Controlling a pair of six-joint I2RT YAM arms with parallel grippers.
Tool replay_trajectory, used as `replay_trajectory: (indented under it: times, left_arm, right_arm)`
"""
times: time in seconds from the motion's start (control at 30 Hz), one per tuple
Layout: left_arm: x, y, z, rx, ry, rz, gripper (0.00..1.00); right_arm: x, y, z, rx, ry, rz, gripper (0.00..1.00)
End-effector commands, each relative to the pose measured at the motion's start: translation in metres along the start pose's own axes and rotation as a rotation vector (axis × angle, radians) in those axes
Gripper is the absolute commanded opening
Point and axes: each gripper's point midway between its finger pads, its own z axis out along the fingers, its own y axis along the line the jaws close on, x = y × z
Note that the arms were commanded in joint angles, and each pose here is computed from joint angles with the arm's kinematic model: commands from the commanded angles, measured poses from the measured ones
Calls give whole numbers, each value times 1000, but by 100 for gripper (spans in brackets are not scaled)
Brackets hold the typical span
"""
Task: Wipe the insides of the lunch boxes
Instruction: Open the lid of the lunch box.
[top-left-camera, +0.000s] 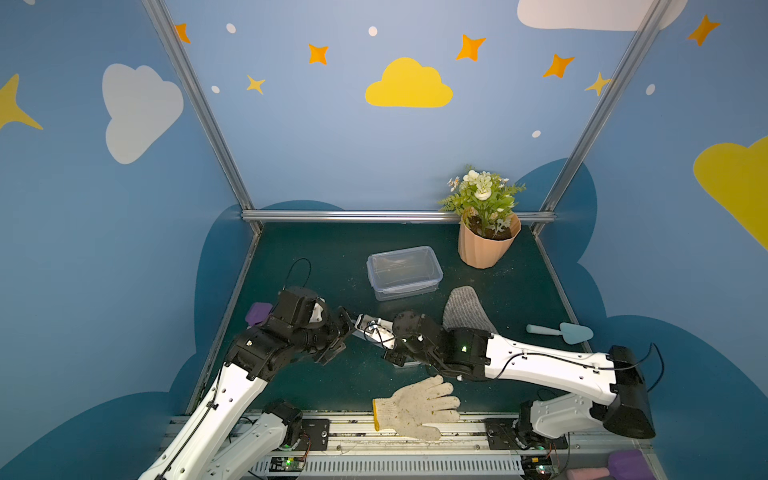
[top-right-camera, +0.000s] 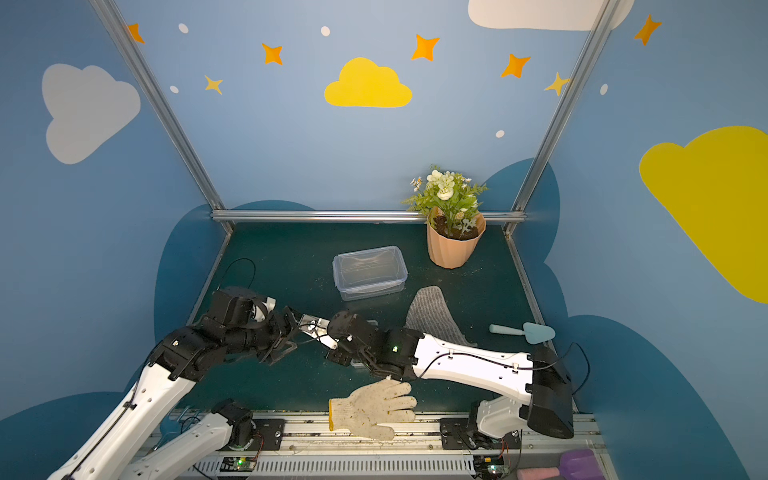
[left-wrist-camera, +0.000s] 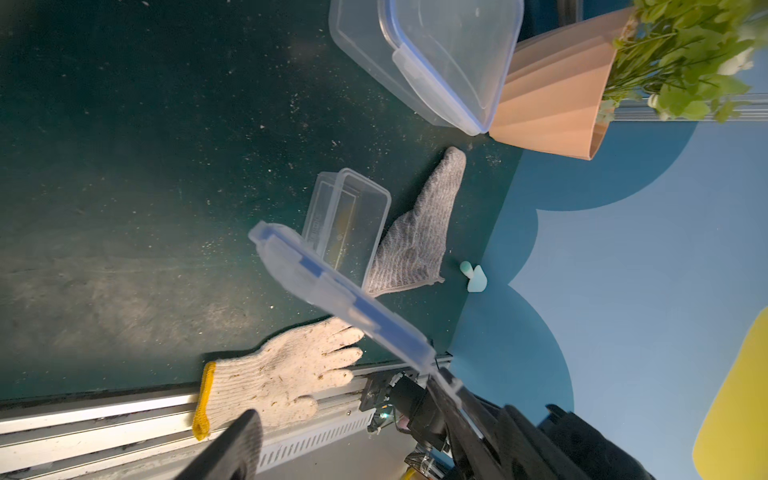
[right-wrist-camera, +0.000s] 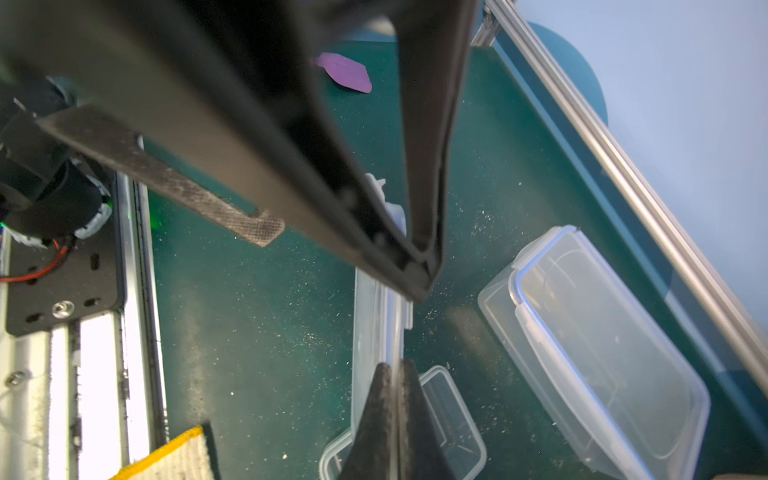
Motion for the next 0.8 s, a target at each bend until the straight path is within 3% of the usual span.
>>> replay_trajectory:
  times: [0.0, 0.27, 0.4, 0.73, 0.77]
  left_arm:
    - [-5, 17, 3, -74, -21, 4, 88]
    - [-16, 33, 12, -109, -58, -40, 81]
    - [-19, 41, 15, -126, -70, -59, 64]
    - [-21, 45, 17, -112, -92, -92, 5]
    - [-22, 46, 16, -111, -102, -93, 5]
  right_arm:
    - [-21, -4, -3, 59, -54, -100, 0]
    - [-30, 19, -5, 74, -88, -215, 0]
    - [-32, 25, -6, 84, -102, -234, 0]
    - [-32, 28, 0, 94, -106, -219, 0]
    - [-31, 29, 1, 96, -106, -213, 0]
